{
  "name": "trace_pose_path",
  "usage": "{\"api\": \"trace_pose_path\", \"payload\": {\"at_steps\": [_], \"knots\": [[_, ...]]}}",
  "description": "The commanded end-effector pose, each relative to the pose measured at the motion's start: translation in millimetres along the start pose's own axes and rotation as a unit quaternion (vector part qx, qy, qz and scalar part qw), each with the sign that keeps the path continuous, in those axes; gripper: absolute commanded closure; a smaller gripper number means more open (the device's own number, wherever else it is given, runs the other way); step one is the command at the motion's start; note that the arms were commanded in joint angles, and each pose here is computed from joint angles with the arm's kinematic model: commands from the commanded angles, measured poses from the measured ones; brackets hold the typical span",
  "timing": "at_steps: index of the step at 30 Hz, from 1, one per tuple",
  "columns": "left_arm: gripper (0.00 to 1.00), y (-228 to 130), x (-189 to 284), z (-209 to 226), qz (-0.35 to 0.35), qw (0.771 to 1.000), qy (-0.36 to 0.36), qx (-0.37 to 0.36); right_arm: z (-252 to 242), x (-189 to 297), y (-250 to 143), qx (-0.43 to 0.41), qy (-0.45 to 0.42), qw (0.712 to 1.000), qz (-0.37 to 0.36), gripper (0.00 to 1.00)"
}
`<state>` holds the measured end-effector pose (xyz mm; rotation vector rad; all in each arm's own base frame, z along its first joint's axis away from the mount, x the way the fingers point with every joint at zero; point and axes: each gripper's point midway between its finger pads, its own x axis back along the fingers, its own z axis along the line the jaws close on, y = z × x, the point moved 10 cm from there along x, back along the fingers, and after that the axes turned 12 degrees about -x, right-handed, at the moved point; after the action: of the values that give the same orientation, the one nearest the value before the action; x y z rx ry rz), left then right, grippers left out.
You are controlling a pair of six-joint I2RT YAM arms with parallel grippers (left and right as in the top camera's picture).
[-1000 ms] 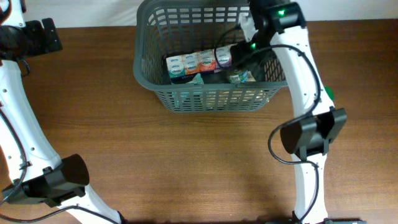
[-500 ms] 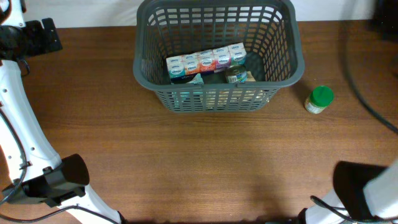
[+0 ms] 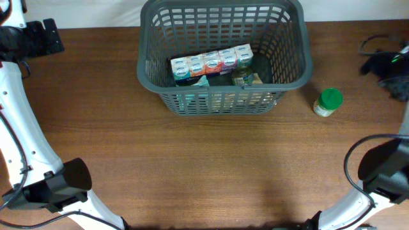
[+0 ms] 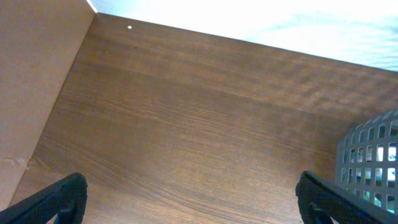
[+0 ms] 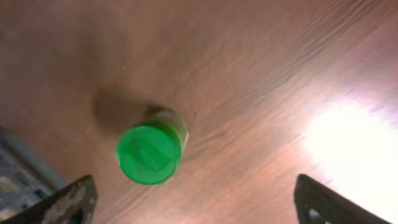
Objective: Pack container
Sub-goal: 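Lower the right gripper onto the green-lidded jar and grasp it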
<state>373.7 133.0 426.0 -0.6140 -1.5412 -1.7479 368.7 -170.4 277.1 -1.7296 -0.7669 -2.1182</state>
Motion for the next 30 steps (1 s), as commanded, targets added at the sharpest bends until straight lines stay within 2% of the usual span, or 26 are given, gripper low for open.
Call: {"api": "trace_pose_path", "payload": {"at_steps": [1, 14, 30], "knots": [[0.01, -1.2, -3.6, 1.5, 0.005, 1.000, -0.002, 0.007, 14.6, -16.0, -21.0, 0.011, 0.013, 1.000, 0.008, 0.02], [0.01, -1.2, -3.6, 1.5, 0.005, 1.000, -0.002, 0.007, 20.8, -88.3, -47.0, 0.022, 0.028, 0.999, 0.018, 0.00], [0.01, -1.2, -3.6, 1.5, 0.005, 1.000, -0.002, 0.007, 35.7, -102.0, -54.1, 0.039, 0.052, 0.998, 0.012, 0.01]]}}
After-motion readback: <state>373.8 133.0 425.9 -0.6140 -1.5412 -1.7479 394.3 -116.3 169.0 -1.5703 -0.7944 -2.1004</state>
